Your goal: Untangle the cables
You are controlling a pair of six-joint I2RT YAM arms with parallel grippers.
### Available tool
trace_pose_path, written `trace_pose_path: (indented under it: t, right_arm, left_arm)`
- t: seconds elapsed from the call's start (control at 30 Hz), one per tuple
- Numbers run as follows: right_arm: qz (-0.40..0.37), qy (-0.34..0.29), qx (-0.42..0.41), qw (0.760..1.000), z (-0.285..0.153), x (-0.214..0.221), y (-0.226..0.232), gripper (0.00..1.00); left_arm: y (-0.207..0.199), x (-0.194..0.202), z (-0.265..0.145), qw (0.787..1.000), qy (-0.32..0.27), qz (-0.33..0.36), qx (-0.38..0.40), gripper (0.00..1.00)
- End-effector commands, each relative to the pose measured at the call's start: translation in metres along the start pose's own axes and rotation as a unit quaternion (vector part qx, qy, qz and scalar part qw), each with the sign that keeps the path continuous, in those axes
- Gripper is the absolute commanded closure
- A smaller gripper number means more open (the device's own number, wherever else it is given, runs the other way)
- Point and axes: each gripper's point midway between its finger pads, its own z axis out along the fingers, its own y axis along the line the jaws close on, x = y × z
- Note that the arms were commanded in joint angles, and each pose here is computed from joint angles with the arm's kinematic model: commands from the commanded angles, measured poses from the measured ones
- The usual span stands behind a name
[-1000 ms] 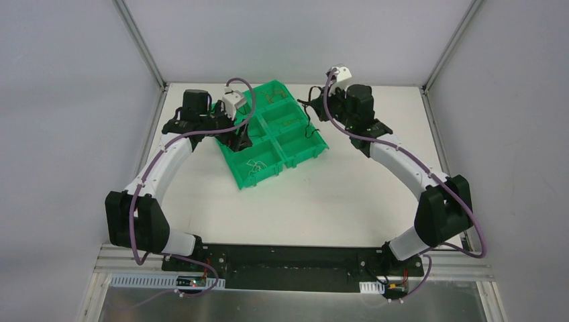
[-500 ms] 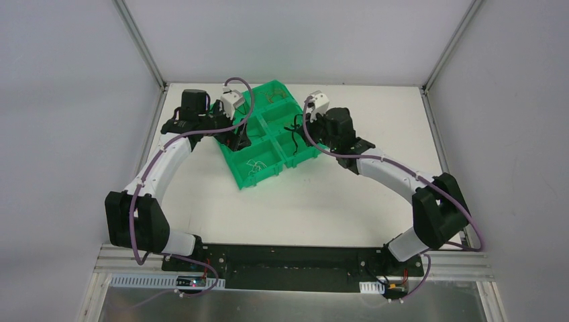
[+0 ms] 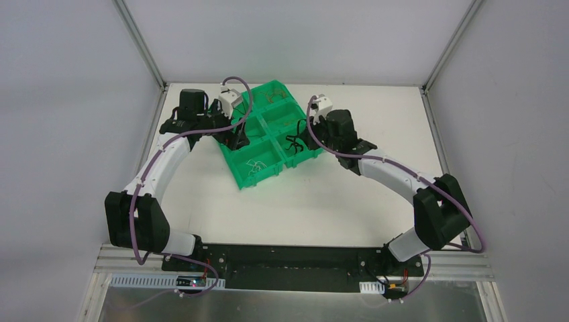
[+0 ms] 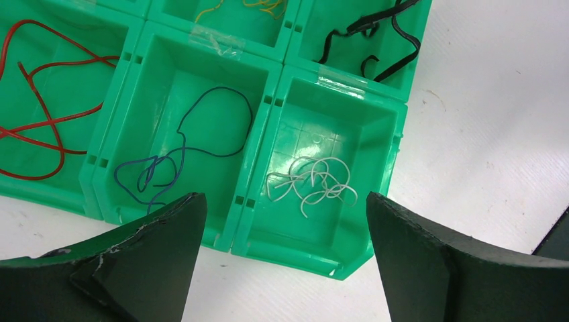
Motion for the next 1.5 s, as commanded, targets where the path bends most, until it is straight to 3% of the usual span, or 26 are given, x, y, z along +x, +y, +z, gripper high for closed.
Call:
trace_pose_path:
  t: [0.0,0.1,0.2,0.37,0.57,0.77,0.83,1.0,1.2,1.33,1.47]
  right_arm:
    - [0.023,-0.003,0.022,0.999,-0.002,-0.009,-0.014,1.00]
    - [0.030,0.037,0.043,0.998,0.008,0.010,-0.032,0.97]
    - [0.056,0.052,0.054,0.996,0.015,0.010,-0.046,0.80]
    - [0.071,0.028,0.041,0.996,0.009,-0.023,-0.052,0.61]
    - [0.070,0.003,0.028,0.997,-0.011,-0.055,-0.060,0.49]
    - [0.070,0.005,0.043,0.997,-0.042,-0.064,-0.085,0.18]
    - [0.068,0.005,0.054,0.996,-0.054,-0.069,-0.096,0.03]
    - [0.088,0.013,0.075,0.993,-0.080,-0.070,-0.125,0.01]
    - [0.145,0.015,0.158,0.977,-0.111,-0.058,-0.170,0.01]
    - [0.176,0.063,0.166,0.968,-0.130,-0.025,-0.185,0.01]
    - [0.209,0.112,0.181,0.955,-0.146,0.018,-0.194,0.00]
  left_arm:
    - [0.005,-0.010,-0.004,1.000,-0.017,0.015,-0.009,0.08]
    - [0.006,-0.012,-0.003,1.000,-0.017,0.012,-0.010,0.08]
    - [0.007,-0.012,-0.003,1.000,-0.017,0.011,-0.013,0.08]
    - [0.009,-0.010,-0.005,1.000,-0.014,0.010,-0.021,0.07]
    - [0.012,-0.007,-0.007,0.999,0.003,-0.024,-0.034,0.01]
    - [0.028,-0.018,-0.021,0.991,0.049,-0.100,-0.073,0.01]
    - [0.038,-0.028,-0.032,0.986,0.070,-0.119,-0.090,0.01]
    - [0.084,-0.041,-0.045,0.969,0.100,-0.173,-0.145,0.01]
    - [0.153,-0.039,-0.084,0.925,0.058,-0.307,-0.215,0.01]
    - [0.176,-0.006,-0.103,0.887,0.066,-0.376,-0.258,0.01]
    - [0.167,0.039,-0.109,0.858,0.099,-0.428,-0.265,0.01]
